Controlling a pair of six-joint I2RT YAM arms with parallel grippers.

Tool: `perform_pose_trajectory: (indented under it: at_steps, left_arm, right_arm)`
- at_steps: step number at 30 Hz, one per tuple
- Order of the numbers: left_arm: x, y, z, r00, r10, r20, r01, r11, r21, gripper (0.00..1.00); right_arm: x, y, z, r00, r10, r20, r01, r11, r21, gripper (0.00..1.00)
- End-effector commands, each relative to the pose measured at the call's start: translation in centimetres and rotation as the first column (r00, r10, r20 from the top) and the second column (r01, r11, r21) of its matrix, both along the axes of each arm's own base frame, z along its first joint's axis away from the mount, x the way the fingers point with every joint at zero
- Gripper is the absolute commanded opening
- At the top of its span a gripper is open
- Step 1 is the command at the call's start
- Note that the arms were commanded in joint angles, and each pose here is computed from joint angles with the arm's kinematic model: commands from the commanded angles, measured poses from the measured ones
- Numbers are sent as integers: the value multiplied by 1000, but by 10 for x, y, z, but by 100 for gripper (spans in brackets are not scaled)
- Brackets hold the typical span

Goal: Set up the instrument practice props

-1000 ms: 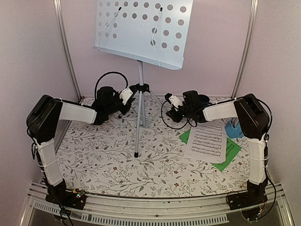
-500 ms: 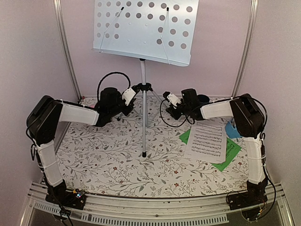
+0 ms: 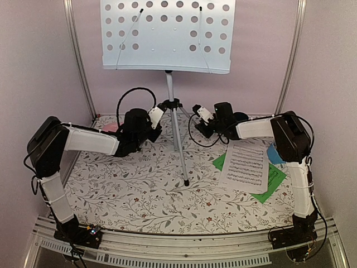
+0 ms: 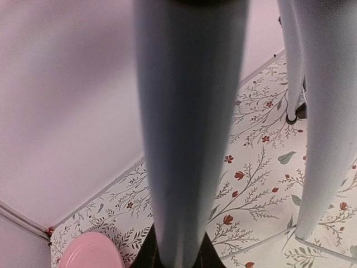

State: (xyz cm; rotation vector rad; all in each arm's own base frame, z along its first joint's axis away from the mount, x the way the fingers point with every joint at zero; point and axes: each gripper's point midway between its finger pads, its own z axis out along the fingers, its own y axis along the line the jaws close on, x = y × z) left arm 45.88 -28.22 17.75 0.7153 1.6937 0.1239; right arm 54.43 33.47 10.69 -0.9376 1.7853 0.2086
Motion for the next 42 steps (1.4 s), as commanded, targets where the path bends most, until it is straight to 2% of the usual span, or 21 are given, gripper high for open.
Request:
perform_pose_trajectory:
  at_steps: [1,12,13,16,19,27,29,33,38,40,41,42]
  left_arm:
    - [-35,2,-47,979,71,-191,-74,997,-9,0]
    - [-39,-7,-39,952,132,-278,-133,991,15,1]
    - [-40,-7,-39,950,135,-282,-134,991,24,3]
    - [-43,-3,-42,944,139,-298,-134,990,35,22]
    - [-50,-1,-42,945,124,-301,-122,992,27,35]
    - [-66,2,-5,970,45,-241,-71,993,-97,56]
    - [-71,4,3,976,25,-218,-55,990,-132,60]
    - [-82,5,14,983,-18,-180,-16,982,-188,64]
    - [-104,2,24,987,-95,-128,59,963,-262,64]
    - [-115,-3,28,984,-145,-107,108,950,-291,65]
    - [-118,-6,30,983,-159,-96,124,945,-302,65]
    - [-122,-9,32,981,-173,-86,139,941,-309,65]
  right_arm:
    - [39,-29,35,988,-114,109,106,992,73,39]
    - [29,-18,33,995,-40,94,31,996,87,42]
    - [28,-18,34,995,-36,93,28,996,91,42]
    - [19,-18,41,996,-23,88,14,995,101,45]
    - [8,-19,54,996,-15,91,5,993,118,51]
    - [-29,-39,81,997,-65,37,58,982,178,69]
    - [-41,-45,79,997,-79,-10,80,979,187,74]
    - [-65,-64,77,980,-145,-136,172,962,214,75]
    - [-112,-86,61,913,-192,-361,287,930,229,74]
    - [-134,-99,54,852,-238,-465,373,901,222,74]
    - [-144,-109,49,804,-281,-524,443,871,213,74]
    - [-157,-120,45,729,-326,-602,539,816,210,74]
